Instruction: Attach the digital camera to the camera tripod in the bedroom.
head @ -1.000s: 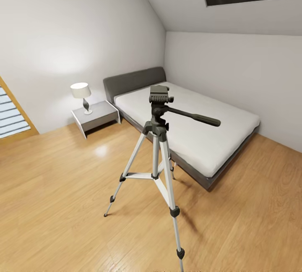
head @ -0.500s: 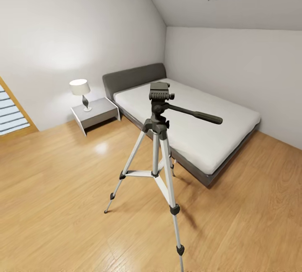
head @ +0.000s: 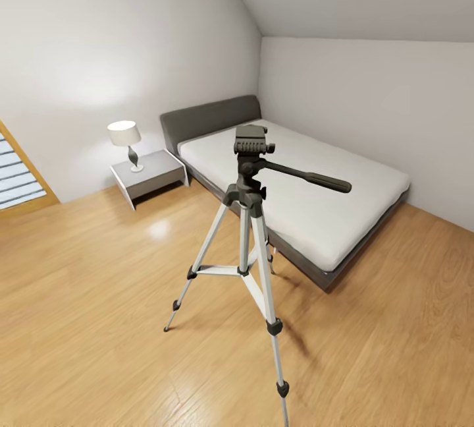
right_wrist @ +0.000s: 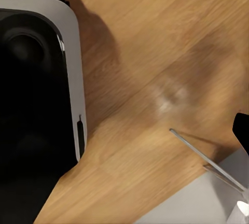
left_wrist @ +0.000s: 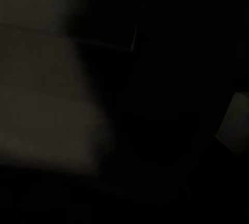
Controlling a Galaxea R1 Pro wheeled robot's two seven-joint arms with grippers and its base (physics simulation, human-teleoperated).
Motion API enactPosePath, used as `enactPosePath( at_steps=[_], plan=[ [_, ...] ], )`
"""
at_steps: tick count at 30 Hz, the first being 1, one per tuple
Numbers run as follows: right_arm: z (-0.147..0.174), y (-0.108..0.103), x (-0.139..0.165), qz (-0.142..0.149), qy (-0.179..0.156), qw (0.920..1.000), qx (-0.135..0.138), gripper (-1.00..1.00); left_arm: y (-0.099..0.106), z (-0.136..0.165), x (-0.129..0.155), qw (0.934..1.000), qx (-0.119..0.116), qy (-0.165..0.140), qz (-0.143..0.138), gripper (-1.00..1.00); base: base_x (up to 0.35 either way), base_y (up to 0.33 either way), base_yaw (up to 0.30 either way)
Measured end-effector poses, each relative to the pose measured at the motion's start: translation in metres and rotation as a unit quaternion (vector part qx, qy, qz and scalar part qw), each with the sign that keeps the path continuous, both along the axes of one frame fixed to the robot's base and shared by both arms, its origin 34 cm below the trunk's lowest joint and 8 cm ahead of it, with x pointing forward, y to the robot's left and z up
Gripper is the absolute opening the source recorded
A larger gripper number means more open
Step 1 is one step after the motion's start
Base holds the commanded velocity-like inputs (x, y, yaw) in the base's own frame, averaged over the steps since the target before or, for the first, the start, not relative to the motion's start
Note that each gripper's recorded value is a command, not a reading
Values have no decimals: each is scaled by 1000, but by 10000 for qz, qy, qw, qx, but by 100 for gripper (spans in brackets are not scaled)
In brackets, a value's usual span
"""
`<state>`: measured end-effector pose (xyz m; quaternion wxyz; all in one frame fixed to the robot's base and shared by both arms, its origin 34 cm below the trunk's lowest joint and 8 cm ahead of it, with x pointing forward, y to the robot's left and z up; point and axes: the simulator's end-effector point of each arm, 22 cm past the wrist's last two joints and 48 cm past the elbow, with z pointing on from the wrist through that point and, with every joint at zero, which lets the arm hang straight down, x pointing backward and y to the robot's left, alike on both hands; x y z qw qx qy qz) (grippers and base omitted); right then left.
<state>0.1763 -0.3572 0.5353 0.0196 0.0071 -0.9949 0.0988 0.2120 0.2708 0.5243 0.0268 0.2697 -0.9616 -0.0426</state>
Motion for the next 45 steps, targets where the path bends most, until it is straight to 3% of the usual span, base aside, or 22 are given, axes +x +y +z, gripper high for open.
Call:
enactPosePath(
  at_steps=[12,45],
  plan=[
    [0,0,0,0,7,10000,-7,100,-2,0,0,10000,-13,3,19,-100,0,0,-115],
    [0,2,-1,-9,15,10000,23,100,0,0,0,10000,0,3,0,-100,0,0,-3]
  ],
)
